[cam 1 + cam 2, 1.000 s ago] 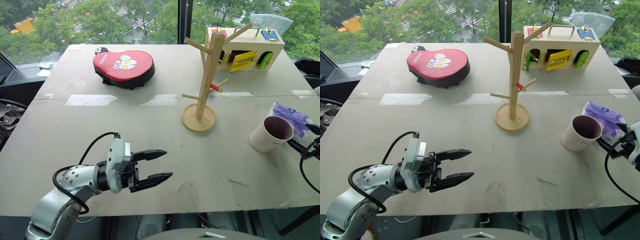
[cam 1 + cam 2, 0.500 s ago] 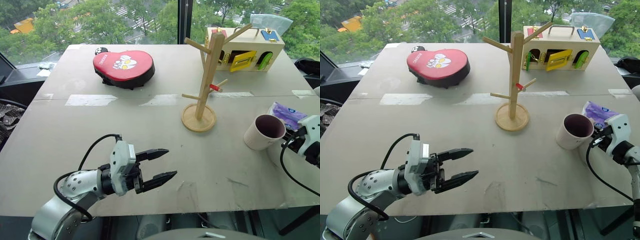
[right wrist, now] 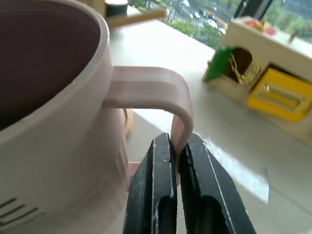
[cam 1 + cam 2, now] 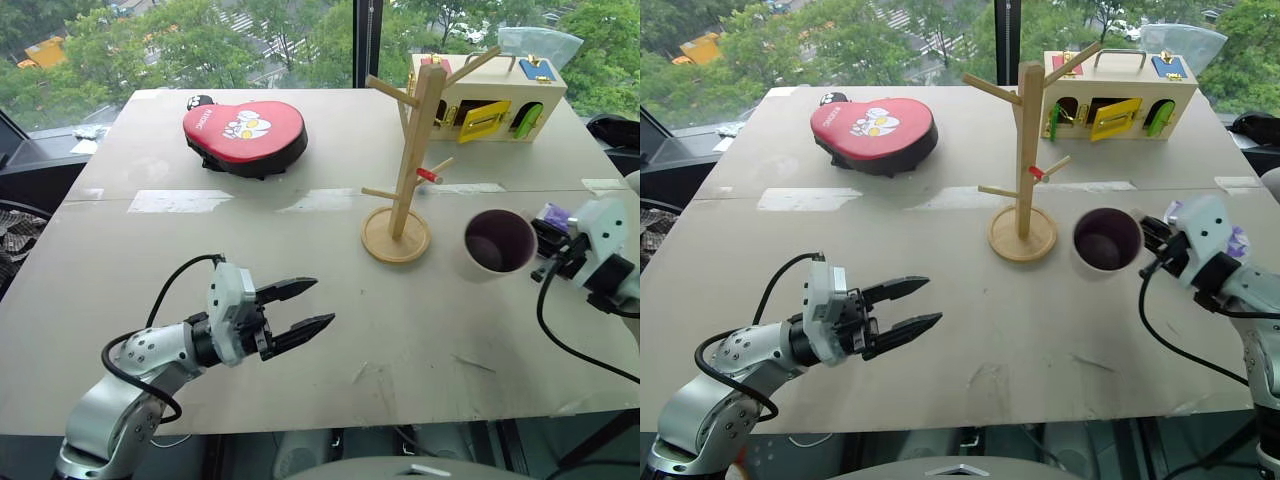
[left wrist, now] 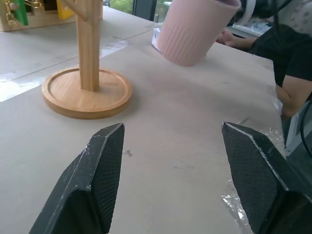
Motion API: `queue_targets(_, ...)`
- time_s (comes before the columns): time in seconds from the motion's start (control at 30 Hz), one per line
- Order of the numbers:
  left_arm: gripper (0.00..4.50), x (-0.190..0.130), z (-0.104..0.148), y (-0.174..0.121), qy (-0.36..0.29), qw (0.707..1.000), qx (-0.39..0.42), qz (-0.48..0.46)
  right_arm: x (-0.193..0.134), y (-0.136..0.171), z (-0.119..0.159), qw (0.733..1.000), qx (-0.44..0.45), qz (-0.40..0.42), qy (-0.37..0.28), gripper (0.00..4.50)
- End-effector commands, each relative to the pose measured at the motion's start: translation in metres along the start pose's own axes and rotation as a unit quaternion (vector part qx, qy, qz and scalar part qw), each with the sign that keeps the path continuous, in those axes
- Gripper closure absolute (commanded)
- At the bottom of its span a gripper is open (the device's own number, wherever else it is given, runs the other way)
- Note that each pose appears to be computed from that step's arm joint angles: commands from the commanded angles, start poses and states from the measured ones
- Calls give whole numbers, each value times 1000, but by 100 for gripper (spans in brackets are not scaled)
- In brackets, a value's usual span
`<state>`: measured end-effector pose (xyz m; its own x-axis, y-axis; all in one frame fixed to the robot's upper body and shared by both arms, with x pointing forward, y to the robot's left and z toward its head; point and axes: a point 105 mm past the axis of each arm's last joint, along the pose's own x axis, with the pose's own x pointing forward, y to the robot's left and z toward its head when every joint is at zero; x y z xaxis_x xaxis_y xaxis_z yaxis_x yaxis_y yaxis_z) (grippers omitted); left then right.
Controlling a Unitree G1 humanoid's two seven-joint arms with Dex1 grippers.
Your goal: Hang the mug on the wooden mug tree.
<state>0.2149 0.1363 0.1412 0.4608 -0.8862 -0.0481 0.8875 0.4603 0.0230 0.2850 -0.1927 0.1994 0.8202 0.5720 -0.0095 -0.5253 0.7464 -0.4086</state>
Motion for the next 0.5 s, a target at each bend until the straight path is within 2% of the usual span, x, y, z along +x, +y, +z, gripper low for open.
queue_targets(0.03,126,-4,3,1,-7,999,34,5,6,19,48,997,-61,-1,-44,442)
queue_targets(0.3,126,-9,3,0,-31,999,36,3,21,34,71,987,-159,18,4,442)
queue_targets(0.5,126,-7,2,-1,-34,999,33,3,33,27,82,984,-178,8,20,442)
